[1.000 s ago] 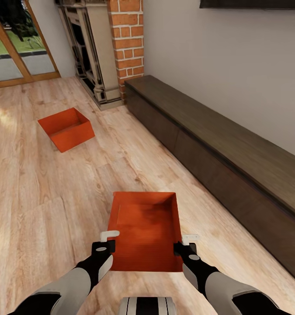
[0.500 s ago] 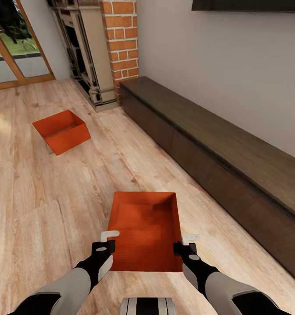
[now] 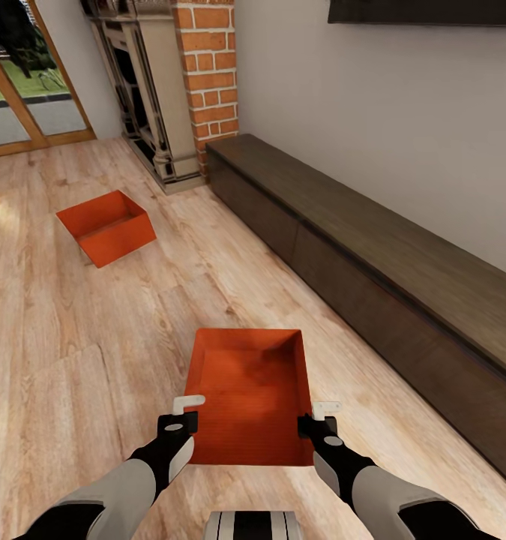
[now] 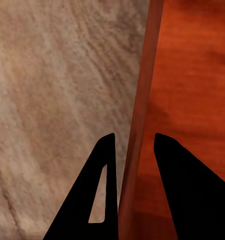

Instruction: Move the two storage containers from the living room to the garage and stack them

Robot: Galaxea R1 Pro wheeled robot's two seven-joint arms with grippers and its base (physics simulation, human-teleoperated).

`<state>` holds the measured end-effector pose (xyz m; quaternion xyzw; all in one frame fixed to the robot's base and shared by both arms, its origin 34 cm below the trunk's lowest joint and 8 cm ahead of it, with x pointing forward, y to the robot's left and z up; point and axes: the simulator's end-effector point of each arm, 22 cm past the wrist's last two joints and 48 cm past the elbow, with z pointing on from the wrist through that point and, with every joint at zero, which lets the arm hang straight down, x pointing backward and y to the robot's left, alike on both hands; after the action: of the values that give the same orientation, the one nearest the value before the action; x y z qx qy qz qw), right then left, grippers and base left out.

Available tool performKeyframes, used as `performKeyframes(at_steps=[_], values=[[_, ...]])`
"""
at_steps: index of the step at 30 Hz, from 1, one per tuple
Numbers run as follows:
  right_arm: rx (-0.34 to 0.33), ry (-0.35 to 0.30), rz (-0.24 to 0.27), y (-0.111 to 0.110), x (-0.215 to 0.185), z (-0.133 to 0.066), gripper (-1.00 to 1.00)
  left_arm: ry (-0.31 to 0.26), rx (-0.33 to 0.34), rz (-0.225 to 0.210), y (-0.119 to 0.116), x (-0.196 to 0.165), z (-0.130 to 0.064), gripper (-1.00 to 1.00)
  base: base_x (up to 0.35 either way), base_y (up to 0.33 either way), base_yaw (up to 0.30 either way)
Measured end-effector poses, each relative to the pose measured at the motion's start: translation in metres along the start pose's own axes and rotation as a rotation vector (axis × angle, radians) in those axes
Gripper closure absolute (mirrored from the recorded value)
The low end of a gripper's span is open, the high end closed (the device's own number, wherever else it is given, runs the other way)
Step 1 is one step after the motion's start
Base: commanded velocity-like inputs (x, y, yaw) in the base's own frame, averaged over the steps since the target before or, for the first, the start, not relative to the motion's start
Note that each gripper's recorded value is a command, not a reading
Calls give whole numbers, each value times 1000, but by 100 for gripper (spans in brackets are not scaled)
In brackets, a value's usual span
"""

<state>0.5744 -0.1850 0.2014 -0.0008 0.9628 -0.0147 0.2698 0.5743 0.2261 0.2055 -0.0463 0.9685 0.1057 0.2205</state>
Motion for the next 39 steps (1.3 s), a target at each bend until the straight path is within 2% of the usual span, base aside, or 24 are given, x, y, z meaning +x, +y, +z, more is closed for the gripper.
performKeyframes(at_steps=[39], values=[[1, -61, 2, 0, -34, -14, 100, -59, 3, -14, 3, -32, -17, 100, 0, 0, 0]])
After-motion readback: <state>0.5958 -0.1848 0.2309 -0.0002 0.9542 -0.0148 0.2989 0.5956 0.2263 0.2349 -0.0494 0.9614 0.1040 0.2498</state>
